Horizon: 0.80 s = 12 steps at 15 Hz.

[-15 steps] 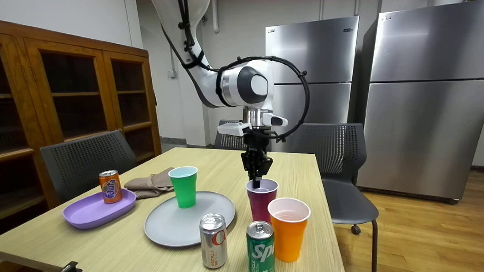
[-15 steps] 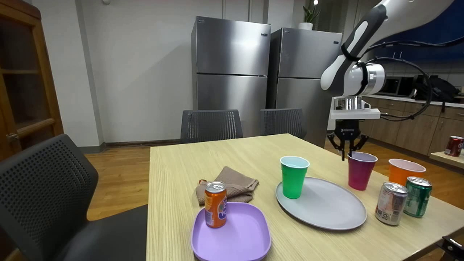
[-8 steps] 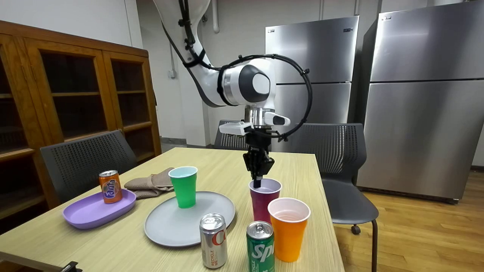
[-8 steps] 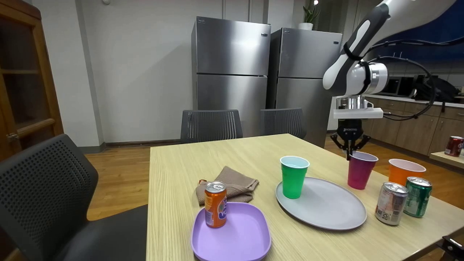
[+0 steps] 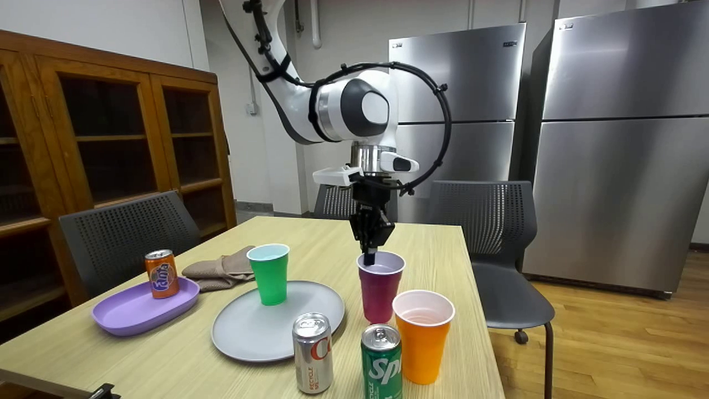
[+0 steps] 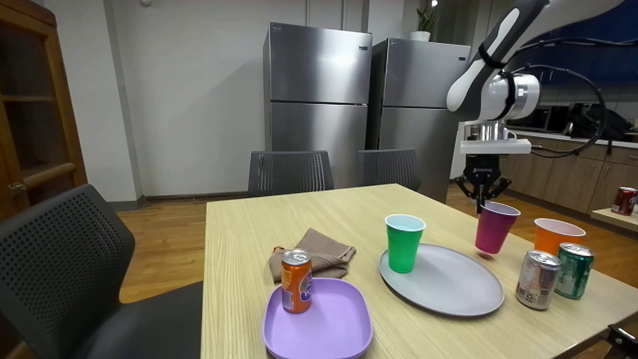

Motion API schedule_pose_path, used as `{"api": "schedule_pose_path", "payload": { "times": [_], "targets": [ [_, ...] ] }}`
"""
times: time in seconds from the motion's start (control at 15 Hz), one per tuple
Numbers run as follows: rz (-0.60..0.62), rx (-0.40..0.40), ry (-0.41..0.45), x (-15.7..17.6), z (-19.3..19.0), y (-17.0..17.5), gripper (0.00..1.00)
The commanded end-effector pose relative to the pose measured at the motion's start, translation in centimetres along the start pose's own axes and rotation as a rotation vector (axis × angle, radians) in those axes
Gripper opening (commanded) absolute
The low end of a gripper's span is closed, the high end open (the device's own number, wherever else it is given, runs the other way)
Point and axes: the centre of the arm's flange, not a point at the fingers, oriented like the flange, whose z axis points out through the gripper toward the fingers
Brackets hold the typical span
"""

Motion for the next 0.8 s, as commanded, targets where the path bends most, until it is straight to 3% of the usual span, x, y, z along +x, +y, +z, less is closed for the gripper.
{"api": "schedule_pose_path", "payload": {
  "times": [0.0, 0.73],
  "targets": [
    [-0.012, 0.039, 0.021, -2.9, -2.6, -0.1, 0.01],
    [-0.132, 0.051, 0.025, -7.1, -3.6, -6.1, 0.01]
  ]
}}
